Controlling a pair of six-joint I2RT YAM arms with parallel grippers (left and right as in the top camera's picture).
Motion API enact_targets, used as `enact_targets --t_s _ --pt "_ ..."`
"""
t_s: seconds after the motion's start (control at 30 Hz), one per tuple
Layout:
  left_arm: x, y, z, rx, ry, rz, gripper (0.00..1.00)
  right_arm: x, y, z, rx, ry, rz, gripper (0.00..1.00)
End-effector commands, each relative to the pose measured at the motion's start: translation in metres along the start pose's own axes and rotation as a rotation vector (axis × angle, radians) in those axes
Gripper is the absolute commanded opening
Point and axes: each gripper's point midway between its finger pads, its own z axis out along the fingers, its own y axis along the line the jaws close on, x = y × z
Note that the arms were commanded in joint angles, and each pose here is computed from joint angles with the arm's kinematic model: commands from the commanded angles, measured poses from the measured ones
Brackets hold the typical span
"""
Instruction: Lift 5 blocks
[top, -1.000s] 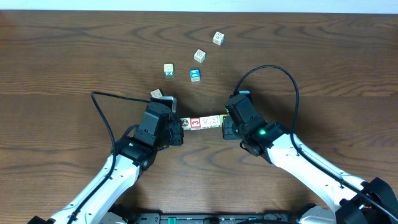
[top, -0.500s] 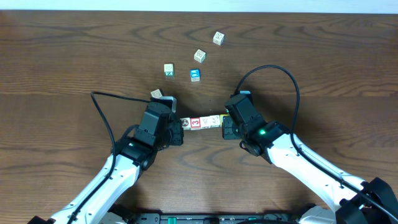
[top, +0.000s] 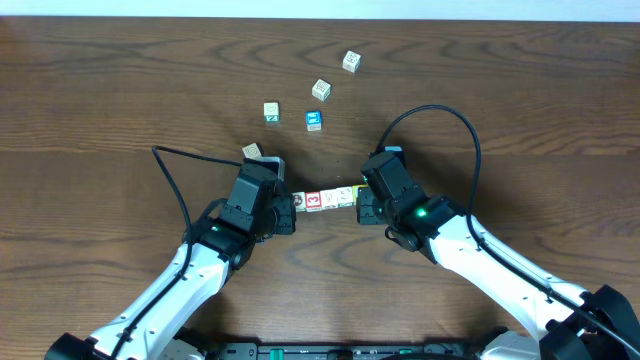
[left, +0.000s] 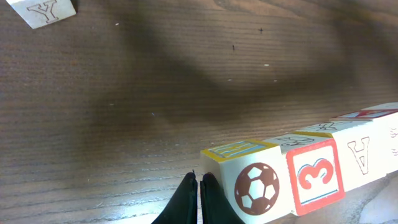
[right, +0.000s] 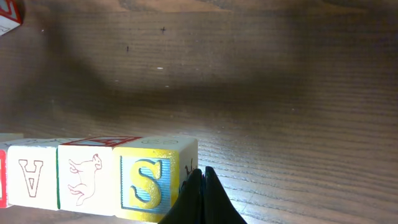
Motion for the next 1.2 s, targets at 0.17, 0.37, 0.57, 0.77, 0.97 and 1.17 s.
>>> enact_targets --t_s 0.17,0.37,0.57,0.77,0.97,1.17 --pt "0.002 -0.08 -0.016 0.338 0.068 0.073 0.07 0.023 0.095 -0.025 -0.381 0.129 -0.065 0.01" --pt "0.006 -0.084 -0.016 0.345 0.074 0.084 0.07 0.027 0.093 -0.018 -0.368 0.149 -0.065 0.01" --pt "0.011 -0.09 -0.015 0.334 0.076 0.11 0.07 0.03 0.094 -0.015 -0.372 0.163 -0.065 0.01" --pt "0.013 -0.089 -0.013 0.328 0.086 0.099 0.07 0.029 0.095 -0.016 -0.376 0.158 -0.065 0.01" --pt "0.021 -0.084 0.002 0.308 0.132 0.058 0.07 0.029 0.095 -0.016 -0.377 0.156 -0.065 0.01" --pt "0.019 -0.087 0.007 0.32 0.127 0.052 0.07 0.029 0.095 -0.016 -0.376 0.157 -0.065 0.01"
